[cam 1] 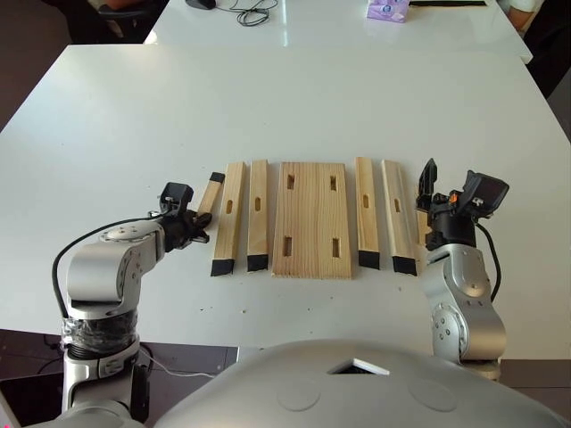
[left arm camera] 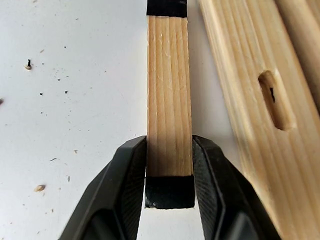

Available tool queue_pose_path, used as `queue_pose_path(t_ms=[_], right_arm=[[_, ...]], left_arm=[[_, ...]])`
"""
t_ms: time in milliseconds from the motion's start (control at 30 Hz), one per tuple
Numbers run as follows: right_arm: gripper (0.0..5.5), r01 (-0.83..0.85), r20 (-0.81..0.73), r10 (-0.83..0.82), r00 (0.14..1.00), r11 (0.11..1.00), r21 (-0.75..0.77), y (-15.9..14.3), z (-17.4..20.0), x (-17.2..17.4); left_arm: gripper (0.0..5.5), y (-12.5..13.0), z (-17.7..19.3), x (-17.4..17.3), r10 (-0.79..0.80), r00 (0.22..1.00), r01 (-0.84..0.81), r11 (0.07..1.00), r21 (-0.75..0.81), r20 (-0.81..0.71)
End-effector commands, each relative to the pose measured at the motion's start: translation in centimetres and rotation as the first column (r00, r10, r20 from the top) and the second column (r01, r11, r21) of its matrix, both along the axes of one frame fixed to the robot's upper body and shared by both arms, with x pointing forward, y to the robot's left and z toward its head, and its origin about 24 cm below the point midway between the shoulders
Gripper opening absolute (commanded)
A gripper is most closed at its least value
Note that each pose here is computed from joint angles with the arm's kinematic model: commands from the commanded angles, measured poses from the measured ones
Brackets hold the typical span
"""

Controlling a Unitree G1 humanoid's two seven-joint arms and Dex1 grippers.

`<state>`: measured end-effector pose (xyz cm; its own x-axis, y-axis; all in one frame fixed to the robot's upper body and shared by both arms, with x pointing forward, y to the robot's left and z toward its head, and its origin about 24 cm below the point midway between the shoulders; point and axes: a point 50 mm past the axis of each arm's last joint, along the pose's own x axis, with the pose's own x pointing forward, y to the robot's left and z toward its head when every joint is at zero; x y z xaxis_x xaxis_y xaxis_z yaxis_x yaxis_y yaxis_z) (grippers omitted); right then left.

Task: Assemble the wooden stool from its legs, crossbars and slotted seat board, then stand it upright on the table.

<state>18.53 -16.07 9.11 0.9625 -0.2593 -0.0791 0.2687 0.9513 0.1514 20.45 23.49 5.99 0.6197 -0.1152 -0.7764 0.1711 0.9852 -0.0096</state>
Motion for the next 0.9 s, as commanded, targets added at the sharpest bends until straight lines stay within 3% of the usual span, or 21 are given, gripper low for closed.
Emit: queue_pose_path(t_ms=[33,267,533,633,700,800,900], right_arm=[[3.67,0.013,0.012,-0.014,1.000,0.999,0.049,0.4,0.2,0.1],[3.67,0.024,0.041,-0.025,0.999,1.000,0.008,-0.9,0.8,0.4],[3.67,0.006,0.078,0.000,0.997,0.998,-0.068,-3.3,2.0,1.1],[3.67,-0.077,0.138,0.083,0.987,0.996,-0.053,-4.3,3.3,1.8],[3.67,-0.180,0.175,0.174,0.969,0.983,0.019,-5.0,4.2,2.3],[3.67,-0.442,0.262,0.402,0.877,0.889,0.116,-5.3,5.9,2.4],[3.67,-0.685,0.309,0.632,0.710,0.721,0.099,-5.0,7.8,2.0]], left_arm=[[1.31,0.9,-2.5,-1.2,0.069,0.988,-0.065,0.997,0.032,-0.141],[1.31,2.6,1.8,4.7,0.145,0.979,-0.159,0.983,0.094,0.141],[1.31,2.9,8.2,9.3,0.130,0.867,-0.198,0.976,0.094,0.481],[1.31,-0.1,11.5,10.5,0.018,0.768,-0.001,1.000,-0.027,0.640],[1.31,-3.2,13.3,10.0,-0.078,0.694,0.259,0.954,-0.148,0.715],[1.31,-6.7,14.9,7.3,-0.199,0.599,0.621,0.727,-0.293,0.776],[1.31,-8.0,14.9,5.3,-0.292,0.554,0.782,0.504,-0.367,0.780]])
